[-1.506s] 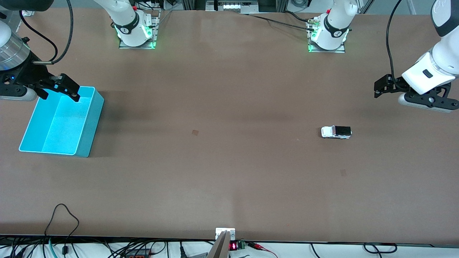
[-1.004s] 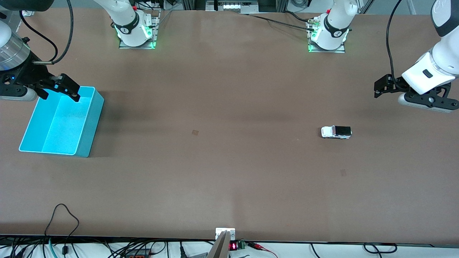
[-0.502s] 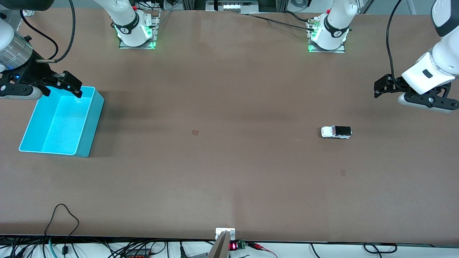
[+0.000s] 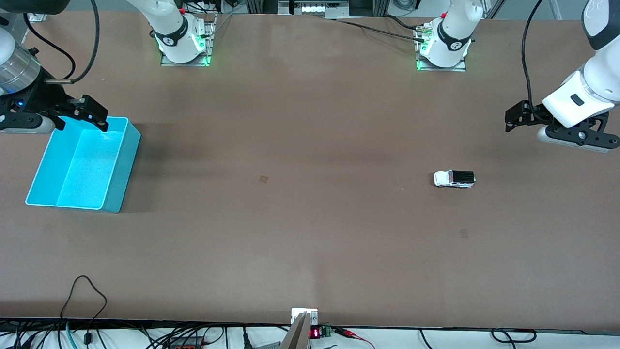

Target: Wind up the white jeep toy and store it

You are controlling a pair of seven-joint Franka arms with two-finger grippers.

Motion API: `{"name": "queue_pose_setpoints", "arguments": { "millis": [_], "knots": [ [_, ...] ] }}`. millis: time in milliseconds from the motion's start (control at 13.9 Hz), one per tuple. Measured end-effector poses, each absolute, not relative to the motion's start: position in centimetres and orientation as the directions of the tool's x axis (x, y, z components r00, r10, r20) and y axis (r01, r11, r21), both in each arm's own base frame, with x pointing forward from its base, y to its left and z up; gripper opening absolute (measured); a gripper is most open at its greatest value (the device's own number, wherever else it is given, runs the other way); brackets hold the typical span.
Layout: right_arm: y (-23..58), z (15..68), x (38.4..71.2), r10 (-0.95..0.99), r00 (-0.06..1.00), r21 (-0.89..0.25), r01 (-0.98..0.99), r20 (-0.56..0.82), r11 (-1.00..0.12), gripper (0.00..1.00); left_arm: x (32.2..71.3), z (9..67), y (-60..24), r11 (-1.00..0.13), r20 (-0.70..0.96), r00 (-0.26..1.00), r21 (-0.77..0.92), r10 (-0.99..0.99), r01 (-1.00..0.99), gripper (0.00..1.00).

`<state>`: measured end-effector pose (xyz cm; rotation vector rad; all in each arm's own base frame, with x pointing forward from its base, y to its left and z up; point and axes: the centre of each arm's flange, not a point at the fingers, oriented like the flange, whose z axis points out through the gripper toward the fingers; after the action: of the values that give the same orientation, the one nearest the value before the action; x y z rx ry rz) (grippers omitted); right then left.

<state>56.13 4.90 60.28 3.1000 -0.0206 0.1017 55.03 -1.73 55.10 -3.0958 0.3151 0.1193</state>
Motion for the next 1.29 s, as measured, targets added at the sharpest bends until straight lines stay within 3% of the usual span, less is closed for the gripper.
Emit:
{"name": "queue_pose_setpoints", "arguments": {
  "millis": [358, 574, 932, 1291],
  "knots": [
    [4.8, 60.3, 56.1, -0.012, 0.998, 0.039, -0.014, 0.066, -0.999, 1.0, 54.3, 53.6, -1.7, -0.977, -0.178, 0.962, -0.002, -0.208, -0.212, 1.0],
    [4.8, 60.3, 56.1, -0.011, 0.998, 0.04, -0.013, 0.065, -0.999, 1.0, 53.9, 52.7, -2.0, -0.948, -0.234, 0.919, 0.034, -0.316, -0.317, 1.0],
    [4.8, 60.3, 56.1, -0.01, 0.998, 0.04, -0.012, 0.064, -0.999, 1.0, 54.5, 50.7, -1.8, -0.805, -0.243, 0.768, 0.127, -0.592, -0.58, 1.0],
    [4.8, 60.3, 56.1, -0.01, 0.998, 0.039, -0.012, 0.064, -0.999, 1.0, 55.6, 47.9, -1.9, -0.575, -0.192, 0.544, 0.2, -0.817, -0.793, 1.0]
  ]
}}
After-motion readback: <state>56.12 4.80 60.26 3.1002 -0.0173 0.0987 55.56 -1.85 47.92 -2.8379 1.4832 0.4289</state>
